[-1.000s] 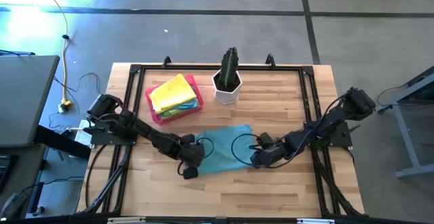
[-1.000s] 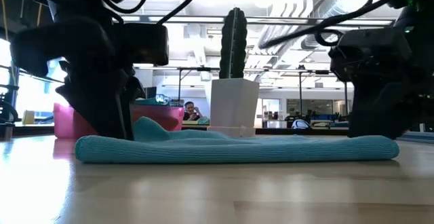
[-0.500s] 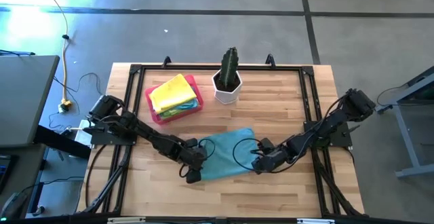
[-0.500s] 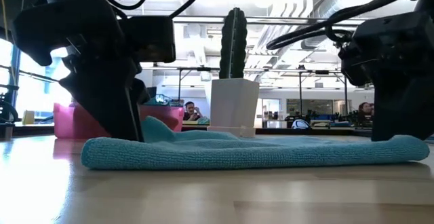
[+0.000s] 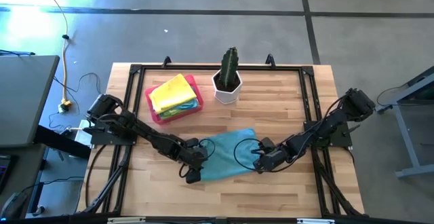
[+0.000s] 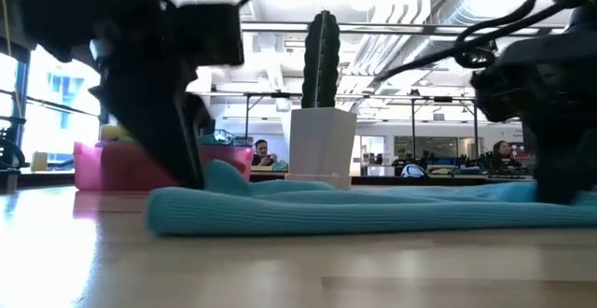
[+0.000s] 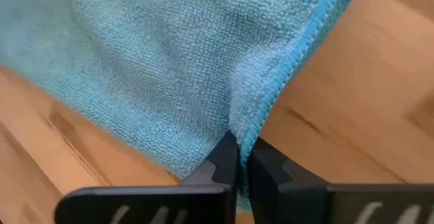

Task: Fold microfiber towels
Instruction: Fold the blue microfiber cloth

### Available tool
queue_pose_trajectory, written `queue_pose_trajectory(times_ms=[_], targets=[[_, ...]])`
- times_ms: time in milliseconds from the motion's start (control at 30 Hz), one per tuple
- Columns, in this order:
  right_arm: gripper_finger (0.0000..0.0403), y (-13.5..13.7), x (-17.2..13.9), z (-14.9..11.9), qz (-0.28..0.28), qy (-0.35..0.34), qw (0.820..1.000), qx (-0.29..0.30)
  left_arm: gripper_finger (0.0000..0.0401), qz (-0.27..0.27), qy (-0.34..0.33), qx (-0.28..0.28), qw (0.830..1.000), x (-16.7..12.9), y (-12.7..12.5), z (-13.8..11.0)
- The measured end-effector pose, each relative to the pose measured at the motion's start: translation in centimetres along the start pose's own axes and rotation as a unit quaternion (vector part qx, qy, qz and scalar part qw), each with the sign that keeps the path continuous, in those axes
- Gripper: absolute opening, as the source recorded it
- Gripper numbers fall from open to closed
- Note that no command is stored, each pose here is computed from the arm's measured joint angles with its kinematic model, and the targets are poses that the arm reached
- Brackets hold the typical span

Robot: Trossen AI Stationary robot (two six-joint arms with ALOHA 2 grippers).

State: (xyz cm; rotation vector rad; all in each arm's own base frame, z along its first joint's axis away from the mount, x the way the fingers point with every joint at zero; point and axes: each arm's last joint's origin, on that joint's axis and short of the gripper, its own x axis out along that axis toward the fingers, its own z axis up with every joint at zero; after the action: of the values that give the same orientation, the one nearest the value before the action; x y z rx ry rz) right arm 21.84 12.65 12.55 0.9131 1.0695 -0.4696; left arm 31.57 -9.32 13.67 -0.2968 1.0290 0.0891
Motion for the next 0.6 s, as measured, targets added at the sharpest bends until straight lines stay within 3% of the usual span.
queue_pose_trajectory(times_ms=[367, 600], targets=[[0.0001, -3.1, -3.7, 0.3, -0.114, 0.087, 0.99, 0.014, 0.0131, -0.018, -0.034, 0.029, 0.999, -2.5, -0.8, 1.8], [0.0001, -2.9, -6.3, 1.8, -0.097, 0.093, 0.989, 0.067, 0.0131, -0.009, -0.023, 0.036, 0.999, -4.5, -0.5, 1.5]])
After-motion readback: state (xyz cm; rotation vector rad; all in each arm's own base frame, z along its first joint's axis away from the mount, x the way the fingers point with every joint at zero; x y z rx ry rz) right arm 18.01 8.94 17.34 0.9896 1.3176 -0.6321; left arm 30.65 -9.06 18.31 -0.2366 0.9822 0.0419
